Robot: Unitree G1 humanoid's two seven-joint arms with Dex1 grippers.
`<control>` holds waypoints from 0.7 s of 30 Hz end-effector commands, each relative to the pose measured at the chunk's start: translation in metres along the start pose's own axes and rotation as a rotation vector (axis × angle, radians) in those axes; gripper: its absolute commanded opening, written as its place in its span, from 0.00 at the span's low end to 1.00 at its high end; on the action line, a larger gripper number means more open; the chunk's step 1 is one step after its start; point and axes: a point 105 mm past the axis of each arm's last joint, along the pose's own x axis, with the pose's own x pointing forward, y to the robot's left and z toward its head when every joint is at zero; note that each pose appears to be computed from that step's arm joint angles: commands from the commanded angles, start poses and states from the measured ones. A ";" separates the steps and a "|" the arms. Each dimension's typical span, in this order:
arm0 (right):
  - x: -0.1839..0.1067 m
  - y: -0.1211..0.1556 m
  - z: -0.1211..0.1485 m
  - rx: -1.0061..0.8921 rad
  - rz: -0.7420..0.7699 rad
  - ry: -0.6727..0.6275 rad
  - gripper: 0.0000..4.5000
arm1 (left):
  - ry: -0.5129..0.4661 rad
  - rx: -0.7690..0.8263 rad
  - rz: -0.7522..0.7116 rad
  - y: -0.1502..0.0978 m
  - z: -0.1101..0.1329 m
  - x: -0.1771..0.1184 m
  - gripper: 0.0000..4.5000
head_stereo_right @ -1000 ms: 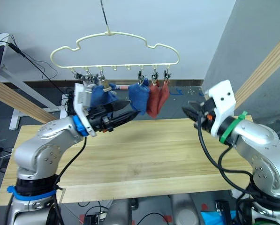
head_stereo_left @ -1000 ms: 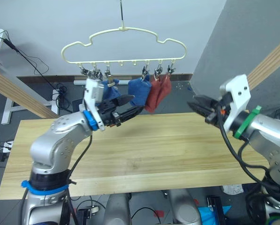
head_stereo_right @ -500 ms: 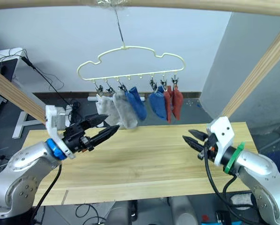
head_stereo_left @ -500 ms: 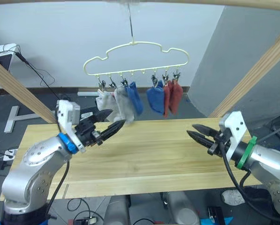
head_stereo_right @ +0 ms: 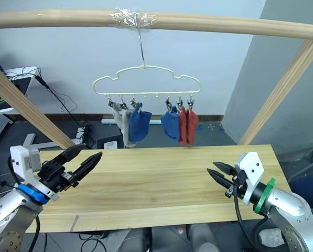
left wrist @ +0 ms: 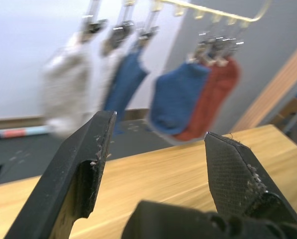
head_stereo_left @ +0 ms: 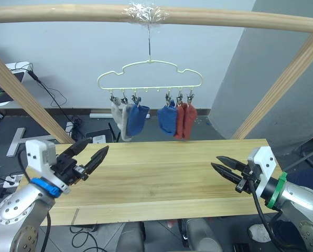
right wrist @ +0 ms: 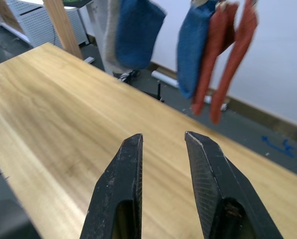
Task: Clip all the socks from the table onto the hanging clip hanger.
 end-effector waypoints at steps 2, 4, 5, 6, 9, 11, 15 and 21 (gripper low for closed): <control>-0.003 0.004 0.007 -0.030 0.042 -0.033 0.30 | -0.022 0.052 0.062 0.005 0.005 -0.007 0.72; -0.004 0.006 0.005 -0.025 0.057 -0.027 0.30 | -0.027 0.060 0.078 0.006 0.005 -0.009 0.72; -0.004 0.006 0.005 -0.025 0.059 -0.027 0.30 | -0.029 0.062 0.084 0.007 0.005 -0.009 0.72; -0.004 0.006 0.005 -0.021 0.060 -0.028 0.30 | -0.029 0.063 0.094 0.009 0.004 -0.009 0.72; -0.006 0.010 0.005 0.009 0.078 -0.028 0.30 | -0.013 0.077 0.118 0.014 -0.001 -0.007 0.72; -0.007 0.012 0.005 0.025 0.082 -0.029 0.30 | -0.014 0.080 0.119 0.014 -0.001 -0.004 0.72; -0.011 0.015 0.000 0.031 0.080 -0.017 0.30 | -0.015 0.087 0.120 0.012 0.000 -0.002 0.72; -0.012 0.008 0.002 0.014 0.073 -0.007 0.30 | -0.006 0.078 0.126 0.007 -0.007 0.000 0.72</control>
